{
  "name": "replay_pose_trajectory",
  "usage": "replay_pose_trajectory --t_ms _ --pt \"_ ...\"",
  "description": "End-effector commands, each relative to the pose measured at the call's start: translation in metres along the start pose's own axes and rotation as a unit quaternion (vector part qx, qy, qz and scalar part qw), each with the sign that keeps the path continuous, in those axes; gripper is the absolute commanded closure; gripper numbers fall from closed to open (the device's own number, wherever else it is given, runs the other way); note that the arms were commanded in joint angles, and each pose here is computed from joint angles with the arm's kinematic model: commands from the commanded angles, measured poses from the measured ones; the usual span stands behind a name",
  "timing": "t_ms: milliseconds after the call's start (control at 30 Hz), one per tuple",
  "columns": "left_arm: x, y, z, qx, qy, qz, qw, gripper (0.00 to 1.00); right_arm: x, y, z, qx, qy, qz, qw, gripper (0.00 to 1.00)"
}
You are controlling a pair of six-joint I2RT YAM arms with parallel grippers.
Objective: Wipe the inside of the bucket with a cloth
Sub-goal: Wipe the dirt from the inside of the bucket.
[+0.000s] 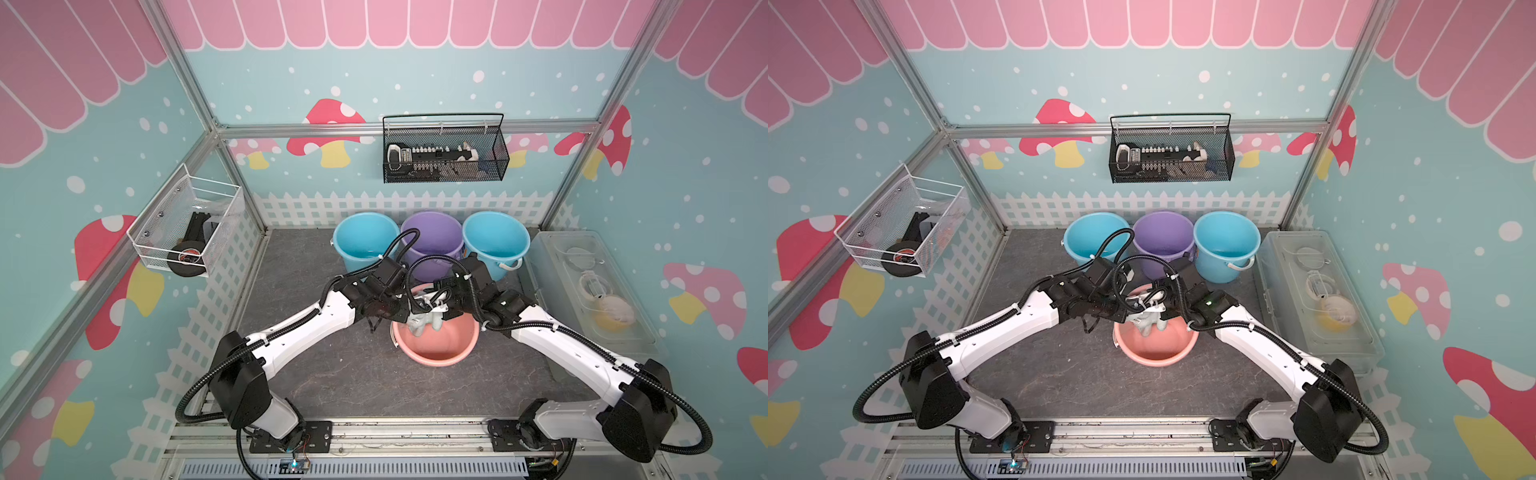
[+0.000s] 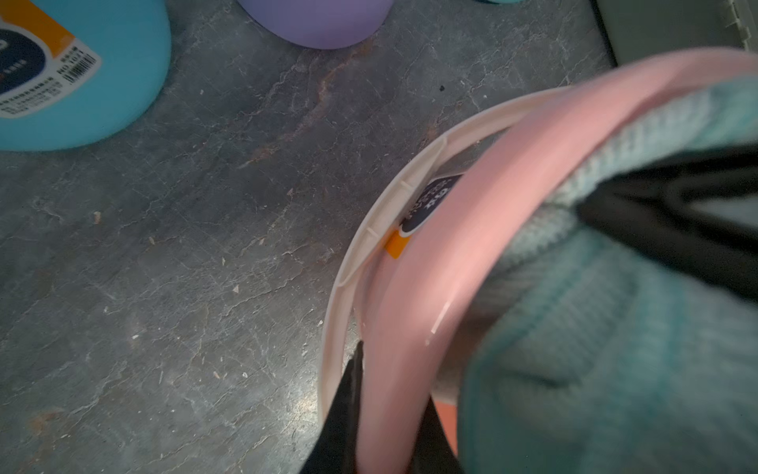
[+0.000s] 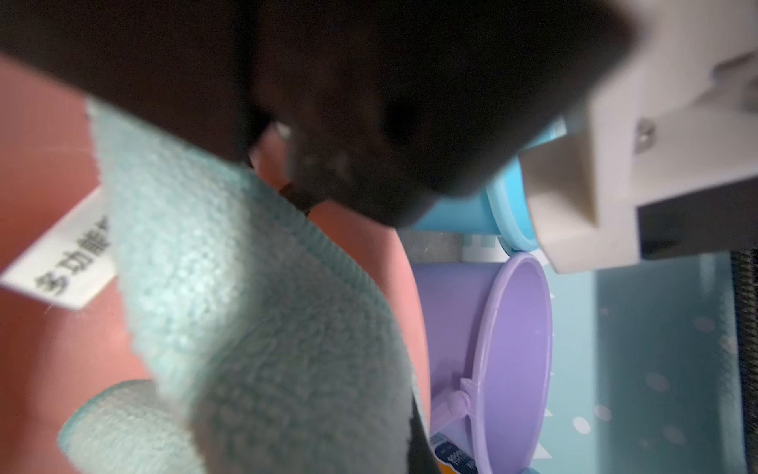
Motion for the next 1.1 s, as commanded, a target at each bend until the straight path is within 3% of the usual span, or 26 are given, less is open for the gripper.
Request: replay_pose_trajectory --t_ms 0,167,367,533,667,767,900,1067 --pt "0.008 -0.018 0.002 -0.027 0.008 0.034 0.999 1.0 0.016 -0.022 0.024 0.029 0.11 0.046 0.992 1.0" --pt "0.009 -0.015 0.001 -0.021 0.008 0.021 1.0 1.0 0.045 0.004 0.036 0.087 0.157 -0.035 0.983 1.0" --pt "0.014 -0.009 -0.001 -0.003 0.003 0.001 1.0 1.0 0.081 0.045 0.034 0.097 0.127 -0.153 0.975 1.0" --pt "0.019 0.0 -0.007 0.026 0.002 -0.002 1.0 1.0 0.103 0.064 0.004 0.036 0.015 -0.226 0.973 1.0" --pt "0.023 0.007 -0.01 0.045 0.001 -0.002 0.999 1.0 0.112 0.069 -0.031 -0.015 -0.116 -0.271 0.956 1.0" --pt "0.027 0.016 -0.01 0.059 0.0 -0.009 0.998 1.0 0.105 0.048 -0.047 -0.063 -0.162 -0.221 0.959 1.0" --pt "0.033 0.034 -0.007 0.084 -0.003 -0.021 0.996 1.0 0.098 0.002 -0.059 -0.145 -0.203 -0.084 0.965 1.0" --pt "0.037 0.063 -0.003 0.126 -0.005 -0.038 0.991 1.0 0.099 -0.049 -0.045 -0.222 -0.162 0.086 0.958 1.0"
Point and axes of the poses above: each gripper's point midway between its finger pads, its own x axis back along the fingers, its own y axis along the line the jaws close on, z = x × y, the point moved 5 cm from there along x, back along the fingers, and after that the axes turned 1 degree about x, right-handed, at the moved point
